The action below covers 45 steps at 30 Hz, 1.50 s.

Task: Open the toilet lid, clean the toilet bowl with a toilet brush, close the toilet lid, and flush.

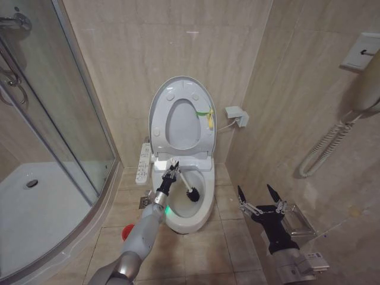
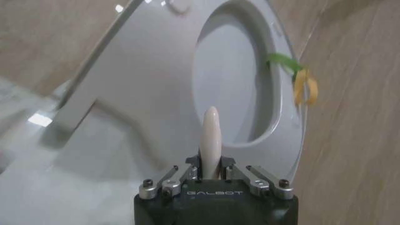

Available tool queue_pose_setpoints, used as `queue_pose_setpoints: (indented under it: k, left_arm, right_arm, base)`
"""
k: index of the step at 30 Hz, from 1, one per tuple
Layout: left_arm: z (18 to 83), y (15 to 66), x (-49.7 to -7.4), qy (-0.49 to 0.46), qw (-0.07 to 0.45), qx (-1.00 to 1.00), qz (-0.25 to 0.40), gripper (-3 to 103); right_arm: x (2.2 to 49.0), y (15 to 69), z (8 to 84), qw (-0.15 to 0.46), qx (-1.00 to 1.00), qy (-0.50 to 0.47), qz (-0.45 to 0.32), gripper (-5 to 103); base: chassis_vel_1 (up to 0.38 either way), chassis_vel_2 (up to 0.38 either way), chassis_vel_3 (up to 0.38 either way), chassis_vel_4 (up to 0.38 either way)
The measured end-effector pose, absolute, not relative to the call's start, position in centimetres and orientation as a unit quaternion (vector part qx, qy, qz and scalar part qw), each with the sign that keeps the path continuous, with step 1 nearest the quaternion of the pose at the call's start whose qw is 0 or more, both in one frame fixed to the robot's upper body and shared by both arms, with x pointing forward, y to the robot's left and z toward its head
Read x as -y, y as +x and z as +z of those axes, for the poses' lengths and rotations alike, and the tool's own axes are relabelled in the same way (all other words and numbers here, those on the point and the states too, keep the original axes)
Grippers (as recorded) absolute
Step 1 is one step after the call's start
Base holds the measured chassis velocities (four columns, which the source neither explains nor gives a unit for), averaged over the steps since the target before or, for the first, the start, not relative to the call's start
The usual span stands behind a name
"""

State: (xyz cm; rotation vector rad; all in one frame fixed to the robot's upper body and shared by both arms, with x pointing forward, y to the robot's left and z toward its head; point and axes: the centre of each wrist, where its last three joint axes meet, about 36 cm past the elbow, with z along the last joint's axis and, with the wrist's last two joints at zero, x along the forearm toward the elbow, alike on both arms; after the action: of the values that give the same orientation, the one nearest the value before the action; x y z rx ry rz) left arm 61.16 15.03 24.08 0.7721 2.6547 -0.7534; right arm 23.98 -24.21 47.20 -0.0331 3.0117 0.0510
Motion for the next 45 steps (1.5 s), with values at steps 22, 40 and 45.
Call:
queue_pose_setpoints:
  k: [22,40,45]
  left_arm:
    - [24.3,61.7,-15.4,0.278,0.134,-0.919,-0.244,20]
    - [25.4,62.3,-15.4,0.287,0.157,-0.911,-0.253,20]
    - [22.4,60.0,-15.8,0.277,0.121,-0.916,-0.262,20]
  right_arm:
    - [24.2,24.0,47.2,0.065,-0.998,-0.011,0.017,100]
    - [24.2,24.0,47.2,0.065,-0.998,-0.011,0.017,100]
    - [24.2,24.0,47.2,0.065,-0.998,-0.011,0.017,100]
  base:
    - [0.000,0.000,0.000,0.000]
    - [0.000,0.000,0.000,0.000]
    - [0.000,0.000,0.000,0.000]
